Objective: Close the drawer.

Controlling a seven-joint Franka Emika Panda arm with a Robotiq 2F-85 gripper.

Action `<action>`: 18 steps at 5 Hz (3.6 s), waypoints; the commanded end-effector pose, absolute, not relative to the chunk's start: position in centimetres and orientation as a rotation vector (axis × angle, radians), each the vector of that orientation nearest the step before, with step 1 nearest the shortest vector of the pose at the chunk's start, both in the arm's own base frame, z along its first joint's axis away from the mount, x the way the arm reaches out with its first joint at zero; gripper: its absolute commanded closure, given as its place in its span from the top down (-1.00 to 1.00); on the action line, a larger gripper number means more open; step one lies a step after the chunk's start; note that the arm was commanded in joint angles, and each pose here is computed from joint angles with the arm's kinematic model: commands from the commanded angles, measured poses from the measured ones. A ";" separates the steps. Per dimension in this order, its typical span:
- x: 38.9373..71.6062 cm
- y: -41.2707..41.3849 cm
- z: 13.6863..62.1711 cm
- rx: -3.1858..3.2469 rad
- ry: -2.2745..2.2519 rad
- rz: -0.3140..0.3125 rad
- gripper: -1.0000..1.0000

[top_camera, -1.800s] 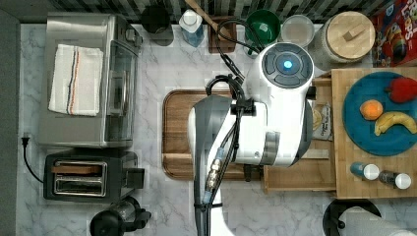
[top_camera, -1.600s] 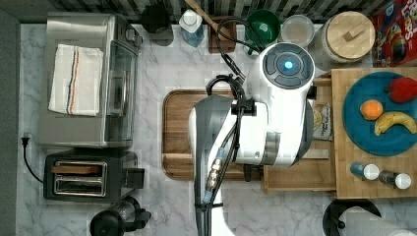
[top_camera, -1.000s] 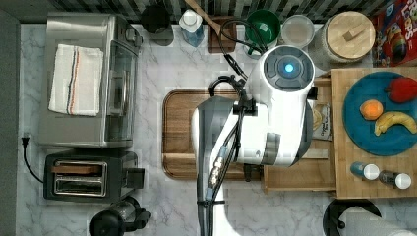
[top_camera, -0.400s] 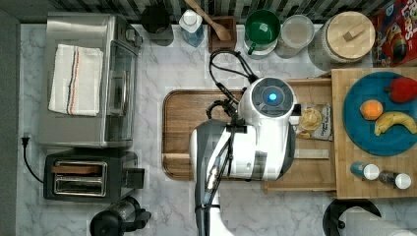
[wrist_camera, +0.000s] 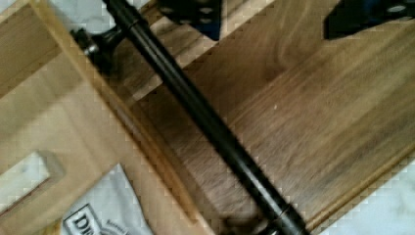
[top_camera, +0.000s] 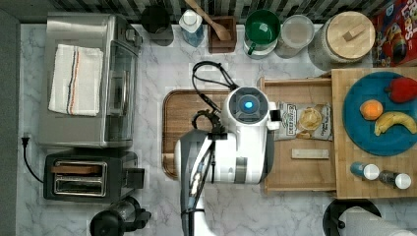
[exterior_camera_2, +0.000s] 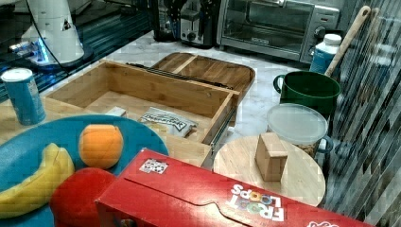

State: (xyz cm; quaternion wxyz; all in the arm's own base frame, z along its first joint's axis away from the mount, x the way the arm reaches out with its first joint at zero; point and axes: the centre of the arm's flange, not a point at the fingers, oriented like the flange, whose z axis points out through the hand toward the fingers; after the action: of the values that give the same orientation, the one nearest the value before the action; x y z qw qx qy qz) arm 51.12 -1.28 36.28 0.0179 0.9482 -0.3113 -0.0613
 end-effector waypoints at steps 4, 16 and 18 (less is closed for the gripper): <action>48.3 -1.1 24.6 3.111 -0.118 -0.016 -1.00; 48.3 -34.4 29.9 2.907 -0.030 0.401 -1.00; 48.5 -37.4 31.3 2.812 -0.032 0.411 -1.00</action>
State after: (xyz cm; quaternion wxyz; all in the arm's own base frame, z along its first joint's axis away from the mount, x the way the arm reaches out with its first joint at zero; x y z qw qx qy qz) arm 46.07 -25.66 21.72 0.0258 0.9988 0.0344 0.0224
